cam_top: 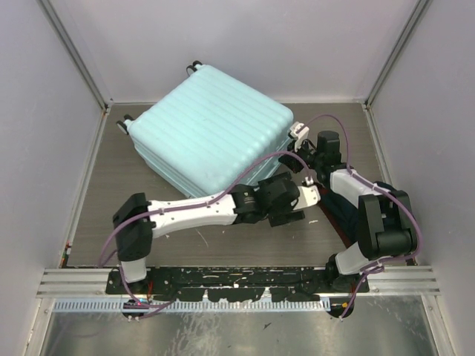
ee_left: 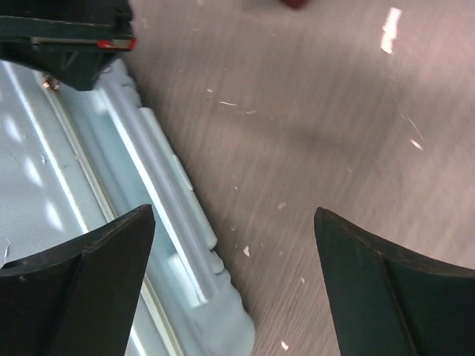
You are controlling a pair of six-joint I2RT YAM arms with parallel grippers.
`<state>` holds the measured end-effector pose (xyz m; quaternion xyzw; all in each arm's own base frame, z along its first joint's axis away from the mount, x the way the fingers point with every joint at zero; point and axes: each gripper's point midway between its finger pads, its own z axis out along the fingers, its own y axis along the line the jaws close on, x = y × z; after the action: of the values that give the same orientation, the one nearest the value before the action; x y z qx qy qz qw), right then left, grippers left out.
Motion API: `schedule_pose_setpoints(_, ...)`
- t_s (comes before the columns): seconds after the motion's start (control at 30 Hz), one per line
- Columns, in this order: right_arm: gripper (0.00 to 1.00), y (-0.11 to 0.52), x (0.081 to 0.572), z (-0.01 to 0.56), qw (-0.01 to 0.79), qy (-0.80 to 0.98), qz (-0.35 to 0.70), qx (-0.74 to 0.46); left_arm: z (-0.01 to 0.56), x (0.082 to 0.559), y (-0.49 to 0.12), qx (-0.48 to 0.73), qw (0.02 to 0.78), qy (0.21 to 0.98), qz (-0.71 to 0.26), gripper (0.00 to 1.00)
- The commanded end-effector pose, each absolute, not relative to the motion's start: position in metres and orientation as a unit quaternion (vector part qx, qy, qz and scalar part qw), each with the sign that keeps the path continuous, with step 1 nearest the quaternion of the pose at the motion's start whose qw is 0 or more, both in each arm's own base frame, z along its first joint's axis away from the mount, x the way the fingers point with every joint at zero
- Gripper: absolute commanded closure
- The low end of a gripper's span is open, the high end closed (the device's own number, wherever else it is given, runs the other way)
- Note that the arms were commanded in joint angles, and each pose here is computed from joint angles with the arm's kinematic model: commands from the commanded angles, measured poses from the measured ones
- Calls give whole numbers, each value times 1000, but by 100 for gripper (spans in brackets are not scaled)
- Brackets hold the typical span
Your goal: Pack the luggage
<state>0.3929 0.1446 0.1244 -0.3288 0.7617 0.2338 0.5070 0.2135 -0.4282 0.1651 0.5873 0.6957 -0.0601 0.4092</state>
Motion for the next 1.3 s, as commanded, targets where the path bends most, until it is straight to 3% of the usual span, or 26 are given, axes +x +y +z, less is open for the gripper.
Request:
schedule_pose_setpoints(0.0,99,146,410,154,549,735,224,-328,164,256,-427,481,451,752,16,11)
schedule_pose_setpoints(0.43,99,146,408,155,549,736,225,-326,128,318,-410,421,466,772,102,12)
schedule_pose_setpoints(0.73,99,145,412,156,553,734,222,-325,66,313,-392,427,368,825,47,20)
schedule_pose_setpoints(1.0,99,144,413,157,556,732,216,-330,24,306,-382,449,317,832,67,39)
schedule_pose_setpoints(1.17,99,136,409,158,557,732,209,-332,24,294,-363,476,306,822,69,62)
schedule_pose_setpoints(1.27,99,131,404,159,557,732,204,-336,24,283,-349,509,295,806,67,86)
